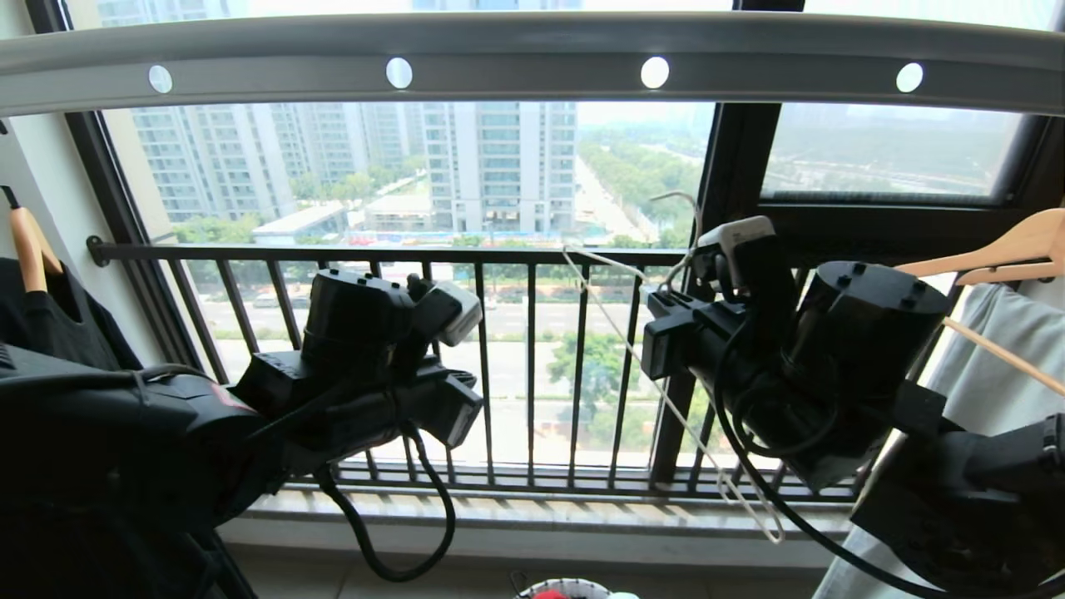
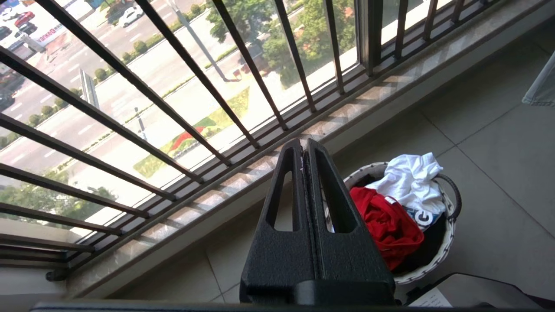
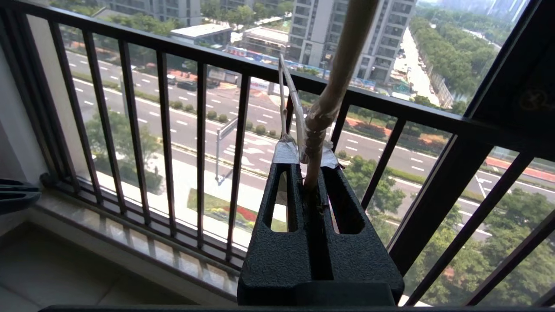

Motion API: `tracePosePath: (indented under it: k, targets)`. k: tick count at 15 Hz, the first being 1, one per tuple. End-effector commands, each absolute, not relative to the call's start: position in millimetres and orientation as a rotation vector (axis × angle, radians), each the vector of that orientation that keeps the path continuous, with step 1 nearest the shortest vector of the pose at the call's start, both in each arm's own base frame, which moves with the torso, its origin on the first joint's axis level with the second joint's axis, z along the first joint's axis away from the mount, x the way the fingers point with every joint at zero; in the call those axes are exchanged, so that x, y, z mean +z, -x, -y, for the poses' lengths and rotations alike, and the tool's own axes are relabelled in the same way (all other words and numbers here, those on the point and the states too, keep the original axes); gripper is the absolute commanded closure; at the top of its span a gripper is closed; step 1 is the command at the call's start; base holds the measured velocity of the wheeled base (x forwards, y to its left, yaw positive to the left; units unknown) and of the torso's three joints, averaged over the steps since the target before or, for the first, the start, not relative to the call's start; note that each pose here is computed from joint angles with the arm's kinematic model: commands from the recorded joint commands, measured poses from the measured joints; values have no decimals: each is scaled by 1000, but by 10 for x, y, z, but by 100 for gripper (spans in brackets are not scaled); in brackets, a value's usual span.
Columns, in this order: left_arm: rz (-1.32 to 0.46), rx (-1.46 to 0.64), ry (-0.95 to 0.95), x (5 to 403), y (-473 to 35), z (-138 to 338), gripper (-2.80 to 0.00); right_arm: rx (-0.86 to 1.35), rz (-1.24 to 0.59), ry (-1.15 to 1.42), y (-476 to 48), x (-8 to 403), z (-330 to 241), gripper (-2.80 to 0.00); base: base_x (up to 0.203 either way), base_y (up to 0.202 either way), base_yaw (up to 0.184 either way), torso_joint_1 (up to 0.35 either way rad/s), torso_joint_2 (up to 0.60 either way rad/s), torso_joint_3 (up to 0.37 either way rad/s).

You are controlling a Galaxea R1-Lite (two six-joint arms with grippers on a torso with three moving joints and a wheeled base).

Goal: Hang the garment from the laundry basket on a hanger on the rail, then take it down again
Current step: Hang the clothes rack on the clothesline

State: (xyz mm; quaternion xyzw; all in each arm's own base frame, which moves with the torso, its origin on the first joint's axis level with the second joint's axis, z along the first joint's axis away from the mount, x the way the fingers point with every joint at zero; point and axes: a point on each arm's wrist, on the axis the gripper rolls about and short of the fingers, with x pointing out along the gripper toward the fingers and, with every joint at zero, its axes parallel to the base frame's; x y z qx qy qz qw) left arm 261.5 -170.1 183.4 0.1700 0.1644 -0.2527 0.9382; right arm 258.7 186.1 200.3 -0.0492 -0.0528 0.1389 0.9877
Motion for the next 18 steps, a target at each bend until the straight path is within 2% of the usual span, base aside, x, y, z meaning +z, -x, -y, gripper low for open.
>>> tracePosePath:
  k: [1,4,9,18]
  targets:
    - [-303,-516,-334,2242,-2323,1511,0,288,183,156,-2392,2275,-1843,0,0,0,0,0,0,0]
    - [-311,-517,-320,2514,-2084,1353,0,284,206,175,-2342,2481,-1908,0,0,0,0,0,0,0]
    - [-255,-479,-298,2671,-1988,1204,0,250,258,183,-2379,2837,-1984,0,0,0,0,0,0,0]
    - [-193,-467,-283,2814,-1837,1091,0,121,236,206,-2807,2854,-1781,0,0,0,0,0,0,0]
